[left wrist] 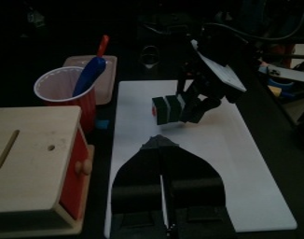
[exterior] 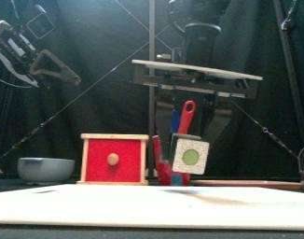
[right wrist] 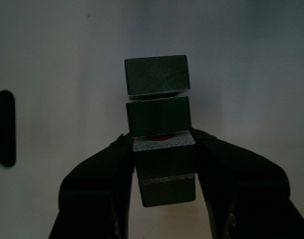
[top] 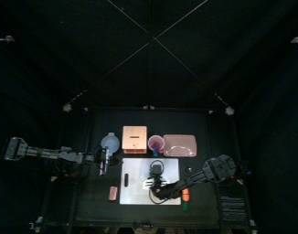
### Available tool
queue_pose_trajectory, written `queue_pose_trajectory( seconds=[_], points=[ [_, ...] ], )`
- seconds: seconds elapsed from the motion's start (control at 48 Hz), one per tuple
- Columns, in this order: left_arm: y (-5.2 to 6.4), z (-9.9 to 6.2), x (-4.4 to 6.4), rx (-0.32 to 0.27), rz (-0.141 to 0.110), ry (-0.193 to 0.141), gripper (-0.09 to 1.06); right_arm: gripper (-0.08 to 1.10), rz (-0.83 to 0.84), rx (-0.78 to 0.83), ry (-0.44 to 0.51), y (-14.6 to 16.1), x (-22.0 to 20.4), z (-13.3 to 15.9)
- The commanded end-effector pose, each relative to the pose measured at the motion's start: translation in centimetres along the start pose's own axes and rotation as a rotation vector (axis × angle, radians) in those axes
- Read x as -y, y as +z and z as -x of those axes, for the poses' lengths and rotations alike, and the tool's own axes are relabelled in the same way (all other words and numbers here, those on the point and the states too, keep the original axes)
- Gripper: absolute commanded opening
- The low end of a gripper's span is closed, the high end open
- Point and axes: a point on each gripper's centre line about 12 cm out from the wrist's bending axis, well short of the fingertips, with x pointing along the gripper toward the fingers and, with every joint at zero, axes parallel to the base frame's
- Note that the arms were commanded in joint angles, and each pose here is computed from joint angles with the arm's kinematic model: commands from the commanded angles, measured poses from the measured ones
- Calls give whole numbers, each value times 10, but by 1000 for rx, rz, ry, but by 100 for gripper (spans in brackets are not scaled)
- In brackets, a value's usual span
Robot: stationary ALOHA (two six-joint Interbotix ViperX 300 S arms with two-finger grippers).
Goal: Place sushi on board then cut the sushi with the knife then place the pieces on the plate
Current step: Pick knife at handle with right hand
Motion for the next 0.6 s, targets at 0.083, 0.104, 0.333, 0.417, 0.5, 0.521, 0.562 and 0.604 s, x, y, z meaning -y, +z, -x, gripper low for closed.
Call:
queue_pose_trajectory(
  seconds=[0.083, 0.104, 0.333, 0.417, 0.5, 0.521, 0.562, 0.604],
  points=[
    [3, -1, 0, 11, -6, 1, -3, 57, -42, -60, -17, 0, -7, 5],
    [3, 0, -1, 11, -5, 2, -3, 58, -41, -63, -24, -1, -6, 3],
    [0, -1, -1, -15, -7, 2, -3, 80, -42, -74, -40, -6, -6, -2],
    [-2, 0, -1, -29, -5, 2, -3, 84, -39, -68, -42, -4, -5, 0],
    [-3, 0, -1, -37, -5, 2, -3, 84, -42, -62, -43, 1, -4, 4],
    [-3, 0, -1, -40, -5, 2, -3, 84, -43, -62, -40, 2, -4, 5],
    [-3, 0, -1, -40, -5, 2, -3, 84, -46, -59, -31, 5, -4, 8],
    [-4, 0, -1, -43, -4, 2, -3, 84, -47, -55, -21, 7, -5, 11]
  ],
)
